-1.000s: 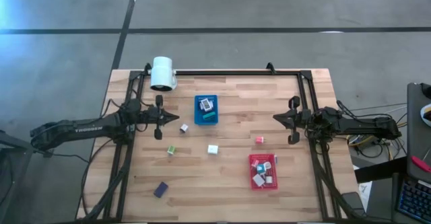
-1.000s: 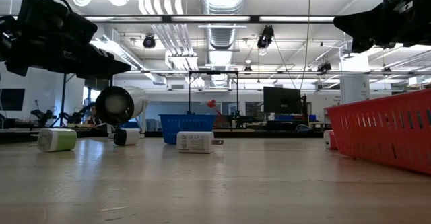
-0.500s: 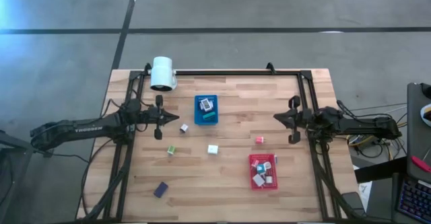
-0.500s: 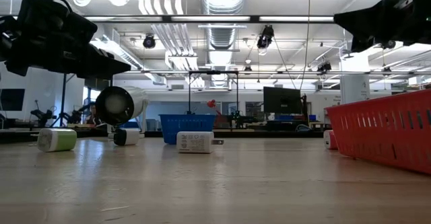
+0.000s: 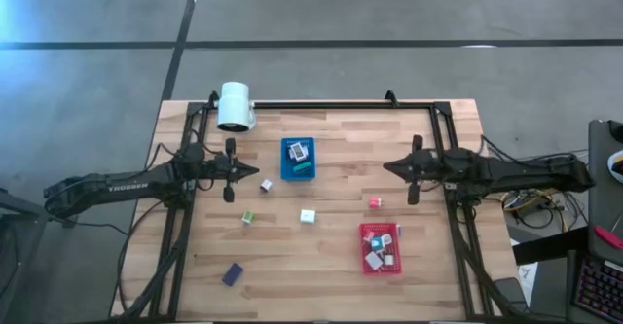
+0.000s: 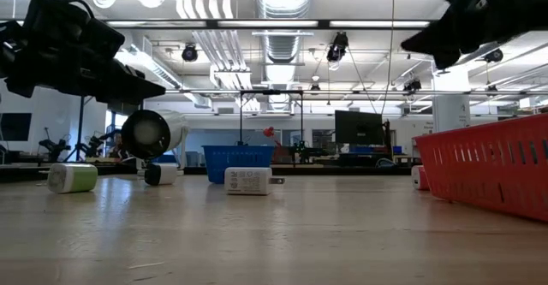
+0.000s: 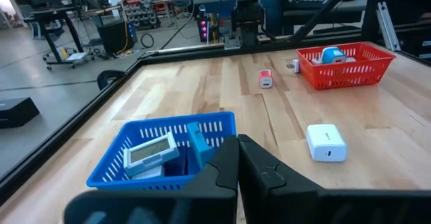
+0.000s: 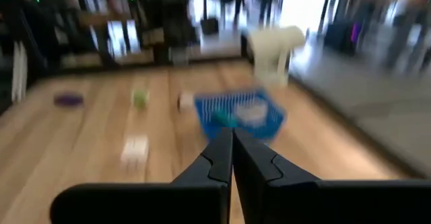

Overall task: Pick & Place Office items
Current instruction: Put the pink charger adapter into the red bin

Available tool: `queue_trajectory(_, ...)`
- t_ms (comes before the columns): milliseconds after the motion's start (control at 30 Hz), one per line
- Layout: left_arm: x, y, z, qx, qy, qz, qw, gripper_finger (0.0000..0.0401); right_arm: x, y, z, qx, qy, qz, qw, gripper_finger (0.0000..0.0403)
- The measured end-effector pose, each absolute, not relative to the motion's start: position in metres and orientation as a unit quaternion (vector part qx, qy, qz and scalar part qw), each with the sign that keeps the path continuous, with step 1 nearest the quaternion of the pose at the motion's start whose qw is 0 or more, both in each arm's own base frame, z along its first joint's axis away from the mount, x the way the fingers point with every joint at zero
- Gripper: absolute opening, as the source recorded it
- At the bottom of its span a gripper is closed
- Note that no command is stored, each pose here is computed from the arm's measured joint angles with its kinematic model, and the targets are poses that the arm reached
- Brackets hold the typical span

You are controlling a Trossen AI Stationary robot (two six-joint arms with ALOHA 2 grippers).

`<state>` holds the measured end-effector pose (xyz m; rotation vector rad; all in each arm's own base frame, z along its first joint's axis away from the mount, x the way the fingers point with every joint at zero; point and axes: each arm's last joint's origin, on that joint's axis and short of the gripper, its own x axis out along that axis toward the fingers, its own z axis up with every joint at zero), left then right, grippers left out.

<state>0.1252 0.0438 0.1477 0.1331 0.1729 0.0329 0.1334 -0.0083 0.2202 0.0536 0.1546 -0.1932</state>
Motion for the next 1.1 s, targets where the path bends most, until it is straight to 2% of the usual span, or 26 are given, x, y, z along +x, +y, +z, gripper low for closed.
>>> queue_trajectory(167,0.125,0.044,0.147,0.063,0.088,0.016,0.994,0.0005,0.151,-0.009,0.233,0.075,0.237,-0.114,0.962,0.0022)
queue_trajectory(267,0.125,0.044,0.147,0.060,0.088,0.017,0.994,0.0005,0.163,-0.009,0.237,0.076,0.338,-0.123,0.930,0.0049)
queue_trajectory(400,0.125,0.044,0.147,0.057,0.088,0.017,0.994,0.0005,0.183,-0.009,0.244,0.069,0.427,-0.128,0.892,0.0097)
queue_trajectory(700,0.125,0.044,0.146,0.050,0.096,0.015,0.994,0.0005,0.229,-0.004,0.228,0.099,0.529,-0.036,0.842,0.0199)
queue_trajectory(1100,0.124,0.043,0.143,0.034,0.107,0.015,0.994,0.0005,0.250,-0.003,0.180,0.112,0.629,-0.038,0.768,0.0260)
